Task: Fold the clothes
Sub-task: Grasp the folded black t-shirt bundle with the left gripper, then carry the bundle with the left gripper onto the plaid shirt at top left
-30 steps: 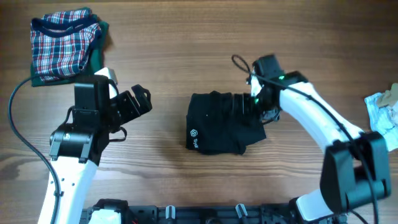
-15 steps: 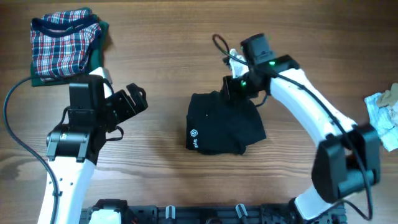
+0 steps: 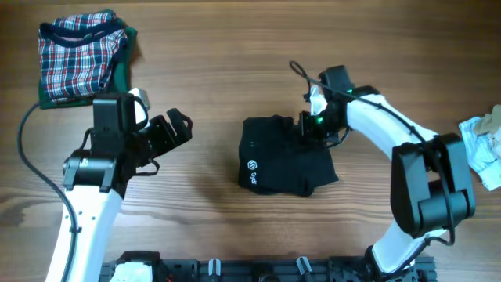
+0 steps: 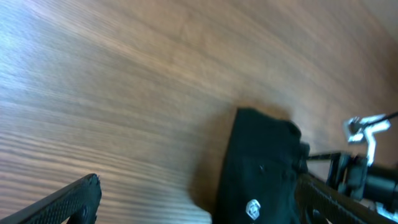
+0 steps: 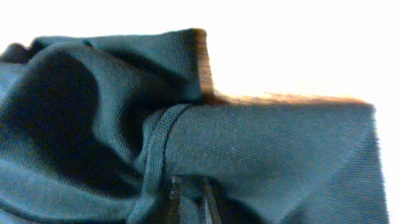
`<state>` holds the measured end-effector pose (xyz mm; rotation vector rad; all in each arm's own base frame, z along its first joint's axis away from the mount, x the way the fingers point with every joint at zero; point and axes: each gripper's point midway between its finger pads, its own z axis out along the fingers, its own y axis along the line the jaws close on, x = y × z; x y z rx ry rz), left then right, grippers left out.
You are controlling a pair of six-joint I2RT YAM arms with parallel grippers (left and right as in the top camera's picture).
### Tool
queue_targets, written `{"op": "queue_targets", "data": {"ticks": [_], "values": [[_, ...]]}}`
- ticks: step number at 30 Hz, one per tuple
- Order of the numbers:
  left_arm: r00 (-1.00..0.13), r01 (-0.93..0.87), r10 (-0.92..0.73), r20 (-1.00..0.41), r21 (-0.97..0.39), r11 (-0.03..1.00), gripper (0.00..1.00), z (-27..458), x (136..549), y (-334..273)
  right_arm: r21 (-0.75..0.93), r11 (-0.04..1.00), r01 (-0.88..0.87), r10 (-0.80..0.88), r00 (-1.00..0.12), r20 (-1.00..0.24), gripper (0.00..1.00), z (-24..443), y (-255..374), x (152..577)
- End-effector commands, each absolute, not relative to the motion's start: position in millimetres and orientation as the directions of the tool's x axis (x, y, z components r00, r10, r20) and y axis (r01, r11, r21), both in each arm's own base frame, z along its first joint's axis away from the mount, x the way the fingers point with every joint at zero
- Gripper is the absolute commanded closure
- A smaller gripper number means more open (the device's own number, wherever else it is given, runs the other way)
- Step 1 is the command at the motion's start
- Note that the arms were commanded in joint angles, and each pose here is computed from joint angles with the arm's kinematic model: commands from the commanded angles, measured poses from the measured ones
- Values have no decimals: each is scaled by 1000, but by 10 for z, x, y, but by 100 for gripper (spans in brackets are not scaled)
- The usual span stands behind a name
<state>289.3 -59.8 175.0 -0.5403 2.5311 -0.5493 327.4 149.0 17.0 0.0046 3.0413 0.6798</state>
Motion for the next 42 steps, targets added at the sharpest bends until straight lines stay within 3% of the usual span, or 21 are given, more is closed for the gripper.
{"op": "queue_targets", "data": {"ticks": [1,3,4,6,11,18,26,27,28,29,31,36,42], "values": [[-887,-150,-364,-283,-570,808,0,1710,2797,-909,472,871,-135,-68,-985,-156,52,824,1515,3520],[-918,-123,-322,-233,-603,788,0,1669,2729,-1016,472,863,-180,-99,-977,-191,20,1139,1523,3508],[-941,-104,-279,-192,-619,779,0,1607,2666,-1088,472,857,-206,-111,-969,-221,10,1353,1525,3483],[-975,-59,-181,-129,-635,771,0,1456,2573,-1225,466,852,-240,-118,-954,-276,1,1631,1499,3445],[-1000,15,1,-20,-679,734,0,946,2484,-1592,461,857,-228,-75,-942,-326,0,1922,1325,3377],[-995,77,104,-6,-714,696,0,157,2734,-2018,499,836,-231,-72,-946,-317,0,2003,1203,3280],[-971,202,222,-90,-803,560,0,166,2673,-2521,499,846,-188,-26,-949,-314,0,2002,1044,3327],[-969,206,230,-90,-805,556,5,175,2647,-2587,499,846,-185,-22,-949,-314,0,2002,1029,3332],[-970,203,227,-88,-810,551,23,192,2641,-2662,499,847,-181,-18,-949,-314,0,2002,1015,3335],[-973,195,215,-89,-817,543,58,220,2657,-2745,500,848,-178,-15,-950,-313,0,2001,1003,3335],[-976,189,191,-102,-828,528,93,276,2715,-2856,500,848,-173,-13,-952,-307,0,1996,997,3324],[-992,127,75,-104,-857,499,96,414,2993,-2882,500,849,-170,-14,-954,-300,0,1990,996,3309],[-973,-27,-221,-71,-912,409,96,715,3722,-2468,499,854,-145,11,-955,-297,0,1985,905,3327]]}}
